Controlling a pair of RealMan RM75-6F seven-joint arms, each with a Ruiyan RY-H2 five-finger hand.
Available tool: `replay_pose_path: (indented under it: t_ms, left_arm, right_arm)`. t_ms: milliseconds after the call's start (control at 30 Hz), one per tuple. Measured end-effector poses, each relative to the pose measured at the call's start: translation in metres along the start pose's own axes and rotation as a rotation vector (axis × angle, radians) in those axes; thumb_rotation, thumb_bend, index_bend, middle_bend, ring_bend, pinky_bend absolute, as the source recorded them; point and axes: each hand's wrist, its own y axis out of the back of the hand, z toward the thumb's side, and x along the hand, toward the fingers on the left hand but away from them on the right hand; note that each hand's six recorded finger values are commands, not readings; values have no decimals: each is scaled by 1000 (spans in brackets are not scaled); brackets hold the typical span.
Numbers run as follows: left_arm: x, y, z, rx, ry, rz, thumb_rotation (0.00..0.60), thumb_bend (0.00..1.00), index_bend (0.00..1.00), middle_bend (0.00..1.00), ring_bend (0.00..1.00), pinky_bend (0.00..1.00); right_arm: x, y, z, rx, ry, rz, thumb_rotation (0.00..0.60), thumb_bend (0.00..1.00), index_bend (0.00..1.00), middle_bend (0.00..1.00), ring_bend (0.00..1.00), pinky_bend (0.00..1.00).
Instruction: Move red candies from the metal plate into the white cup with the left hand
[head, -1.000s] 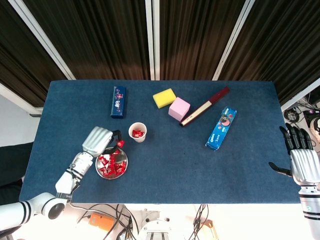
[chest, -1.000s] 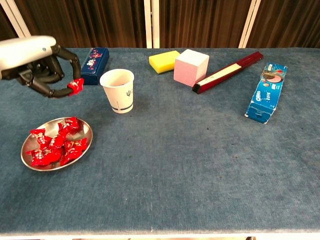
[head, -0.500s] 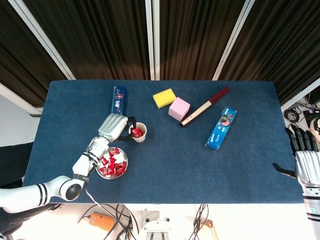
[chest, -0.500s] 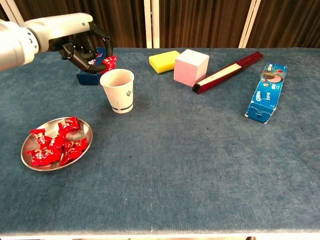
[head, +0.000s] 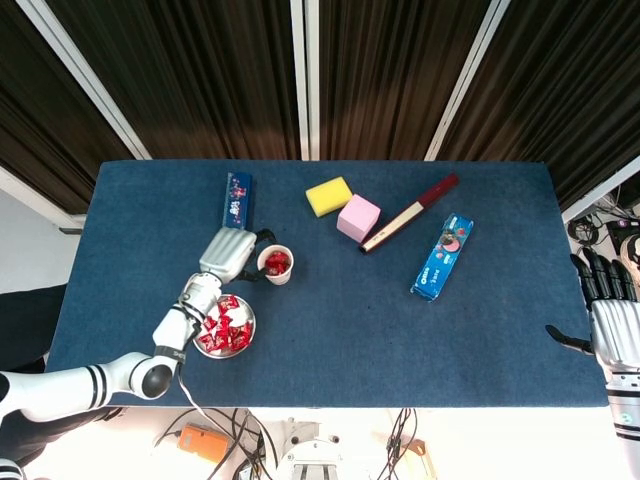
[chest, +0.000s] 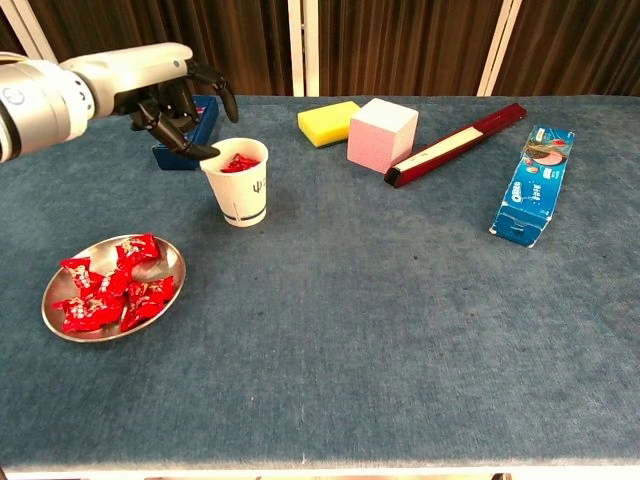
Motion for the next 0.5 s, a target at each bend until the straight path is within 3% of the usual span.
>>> replay_pose_path:
  t_ms: [300,500]
  left_arm:
    - [-43,10,-27,-11,37,78,600,232,392,926,864,844]
    - [-80,-12,-50,8,82,47,600,233,400,926,864,844]
  right_arm:
    - [-2,0,4,-3,15,-3,600,110,0,15,0,0]
    - [-4,-2,8,-6,31,2,600,111,0,14,0,0]
